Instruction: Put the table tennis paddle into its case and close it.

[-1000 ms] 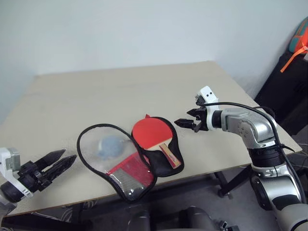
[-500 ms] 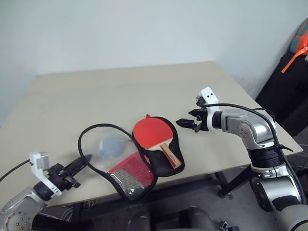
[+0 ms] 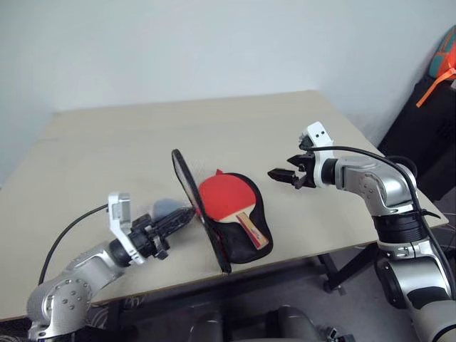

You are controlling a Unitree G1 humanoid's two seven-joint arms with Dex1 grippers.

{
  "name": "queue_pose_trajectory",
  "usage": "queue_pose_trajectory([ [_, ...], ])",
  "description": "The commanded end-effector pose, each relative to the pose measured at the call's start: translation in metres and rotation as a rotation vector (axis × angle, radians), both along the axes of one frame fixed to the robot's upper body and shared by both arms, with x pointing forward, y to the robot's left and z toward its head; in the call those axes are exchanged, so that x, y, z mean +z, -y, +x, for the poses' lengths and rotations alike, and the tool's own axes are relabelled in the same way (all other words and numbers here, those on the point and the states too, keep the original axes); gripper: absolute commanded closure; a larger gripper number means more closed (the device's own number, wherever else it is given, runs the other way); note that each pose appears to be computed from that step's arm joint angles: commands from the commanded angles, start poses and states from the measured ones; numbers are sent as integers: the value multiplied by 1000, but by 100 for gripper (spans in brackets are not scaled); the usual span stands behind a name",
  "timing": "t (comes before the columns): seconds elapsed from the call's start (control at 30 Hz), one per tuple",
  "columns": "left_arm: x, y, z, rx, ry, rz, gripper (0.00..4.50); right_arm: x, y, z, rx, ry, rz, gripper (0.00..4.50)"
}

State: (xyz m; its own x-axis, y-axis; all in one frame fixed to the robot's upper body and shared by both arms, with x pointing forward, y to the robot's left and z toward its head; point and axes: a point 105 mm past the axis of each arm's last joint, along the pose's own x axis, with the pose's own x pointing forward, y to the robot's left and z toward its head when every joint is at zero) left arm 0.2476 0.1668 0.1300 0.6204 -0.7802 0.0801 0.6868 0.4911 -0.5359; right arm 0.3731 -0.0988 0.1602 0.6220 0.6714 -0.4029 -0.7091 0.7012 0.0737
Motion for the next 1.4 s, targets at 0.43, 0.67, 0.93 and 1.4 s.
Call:
queue_pose_trajectory([
  [0.43,-38,43,36,55,-56,64,447,40,26,20,-60,155,3,0],
  [0.67,-27,36,34,76,-56,41,447,38,22,19,-56,153,10,0],
  [0.93,-13,23,19,114,-132,-61,447,34,20,17,-57,144,19,0],
  [1.4,-40,28,-11,33,-325,-53,271,30,15,15,-54,131,26,0],
])
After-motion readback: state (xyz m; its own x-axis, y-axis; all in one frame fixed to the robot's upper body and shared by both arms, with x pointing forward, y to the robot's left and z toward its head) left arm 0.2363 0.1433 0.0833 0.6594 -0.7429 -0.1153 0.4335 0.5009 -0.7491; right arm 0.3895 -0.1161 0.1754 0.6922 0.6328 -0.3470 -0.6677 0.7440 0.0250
